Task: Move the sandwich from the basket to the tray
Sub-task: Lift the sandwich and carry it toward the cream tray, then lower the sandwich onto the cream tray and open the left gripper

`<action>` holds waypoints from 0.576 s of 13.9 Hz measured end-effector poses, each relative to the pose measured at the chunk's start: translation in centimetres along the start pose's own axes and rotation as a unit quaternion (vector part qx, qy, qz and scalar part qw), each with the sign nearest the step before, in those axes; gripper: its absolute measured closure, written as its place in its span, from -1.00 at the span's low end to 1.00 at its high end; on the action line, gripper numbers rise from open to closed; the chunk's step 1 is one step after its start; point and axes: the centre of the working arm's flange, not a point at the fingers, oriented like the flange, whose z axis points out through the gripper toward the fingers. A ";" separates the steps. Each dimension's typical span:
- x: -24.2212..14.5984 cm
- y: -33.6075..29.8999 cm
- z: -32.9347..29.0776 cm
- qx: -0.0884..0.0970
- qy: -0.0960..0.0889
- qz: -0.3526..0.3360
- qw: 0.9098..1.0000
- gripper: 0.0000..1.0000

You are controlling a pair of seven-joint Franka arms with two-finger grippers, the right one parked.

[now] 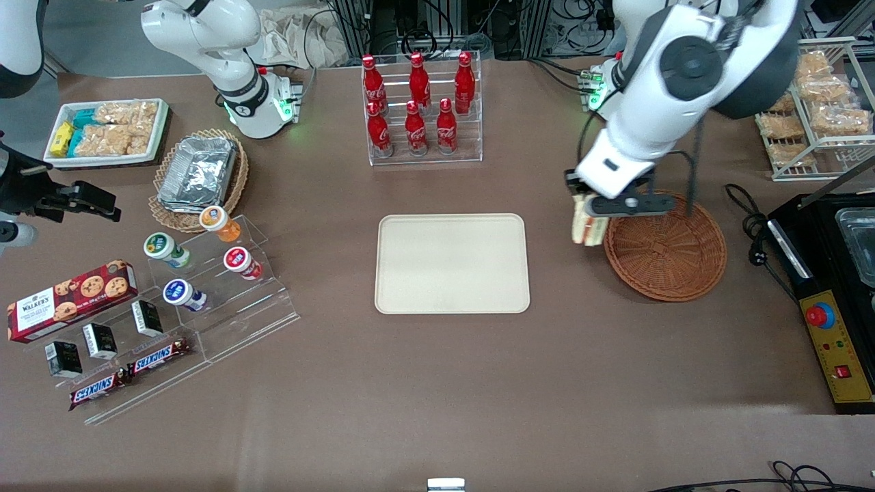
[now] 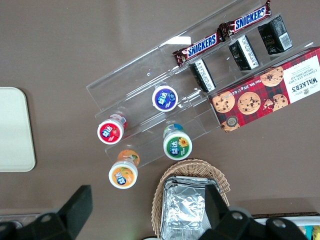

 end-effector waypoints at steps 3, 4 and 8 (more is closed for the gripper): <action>0.4 5.0 5.5 0.016 -0.023 0.006 1.000 0.49; 0.9 6.0 7.7 0.017 -0.026 0.008 0.999 0.49; 3.4 8.8 17.0 0.012 -0.021 0.014 1.000 0.49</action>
